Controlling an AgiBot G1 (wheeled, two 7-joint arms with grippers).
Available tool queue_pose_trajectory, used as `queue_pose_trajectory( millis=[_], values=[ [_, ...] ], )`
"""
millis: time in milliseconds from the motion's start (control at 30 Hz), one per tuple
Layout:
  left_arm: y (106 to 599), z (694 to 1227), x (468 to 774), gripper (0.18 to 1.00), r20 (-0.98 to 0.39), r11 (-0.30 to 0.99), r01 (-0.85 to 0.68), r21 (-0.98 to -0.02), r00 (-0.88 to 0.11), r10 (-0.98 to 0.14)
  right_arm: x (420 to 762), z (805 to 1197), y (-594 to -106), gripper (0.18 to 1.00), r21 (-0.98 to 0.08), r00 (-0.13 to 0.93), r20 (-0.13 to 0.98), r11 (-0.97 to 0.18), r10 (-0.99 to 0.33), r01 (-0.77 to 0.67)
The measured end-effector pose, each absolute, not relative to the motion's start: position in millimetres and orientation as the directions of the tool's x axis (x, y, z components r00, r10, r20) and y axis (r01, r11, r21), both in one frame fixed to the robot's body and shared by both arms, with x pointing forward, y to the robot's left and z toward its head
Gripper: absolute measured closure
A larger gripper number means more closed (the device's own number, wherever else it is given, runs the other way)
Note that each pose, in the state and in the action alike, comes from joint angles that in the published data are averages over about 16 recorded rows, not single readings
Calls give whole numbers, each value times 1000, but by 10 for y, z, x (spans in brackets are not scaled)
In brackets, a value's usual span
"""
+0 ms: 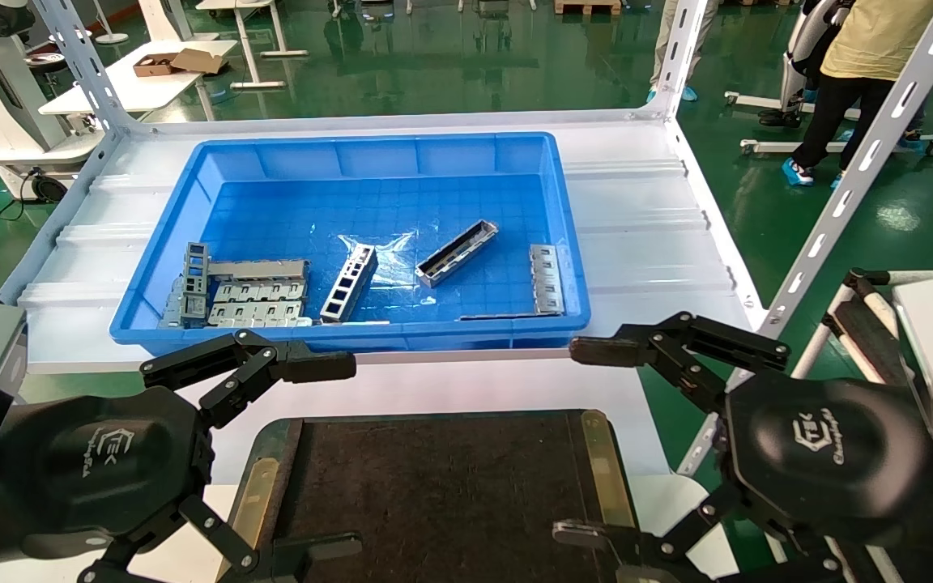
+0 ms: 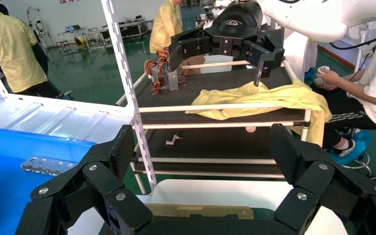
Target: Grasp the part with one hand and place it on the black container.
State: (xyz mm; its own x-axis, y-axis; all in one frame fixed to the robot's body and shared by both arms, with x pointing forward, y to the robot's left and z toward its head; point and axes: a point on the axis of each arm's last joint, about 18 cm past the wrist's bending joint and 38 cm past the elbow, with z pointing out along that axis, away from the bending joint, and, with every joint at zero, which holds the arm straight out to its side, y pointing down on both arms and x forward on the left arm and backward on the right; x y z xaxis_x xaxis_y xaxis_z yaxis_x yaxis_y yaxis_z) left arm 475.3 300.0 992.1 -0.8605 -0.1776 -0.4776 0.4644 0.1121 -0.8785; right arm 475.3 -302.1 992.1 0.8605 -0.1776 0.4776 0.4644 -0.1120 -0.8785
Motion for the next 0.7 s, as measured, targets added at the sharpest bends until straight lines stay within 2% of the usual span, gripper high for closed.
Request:
queue_pose_trajectory(
  millis=[700],
  values=[
    [3000,9921,4753,184,-477,112,464,-879,-860,-178,4752,9923,-3022,178,-878,860,478,-112,-178,465]
  ],
)
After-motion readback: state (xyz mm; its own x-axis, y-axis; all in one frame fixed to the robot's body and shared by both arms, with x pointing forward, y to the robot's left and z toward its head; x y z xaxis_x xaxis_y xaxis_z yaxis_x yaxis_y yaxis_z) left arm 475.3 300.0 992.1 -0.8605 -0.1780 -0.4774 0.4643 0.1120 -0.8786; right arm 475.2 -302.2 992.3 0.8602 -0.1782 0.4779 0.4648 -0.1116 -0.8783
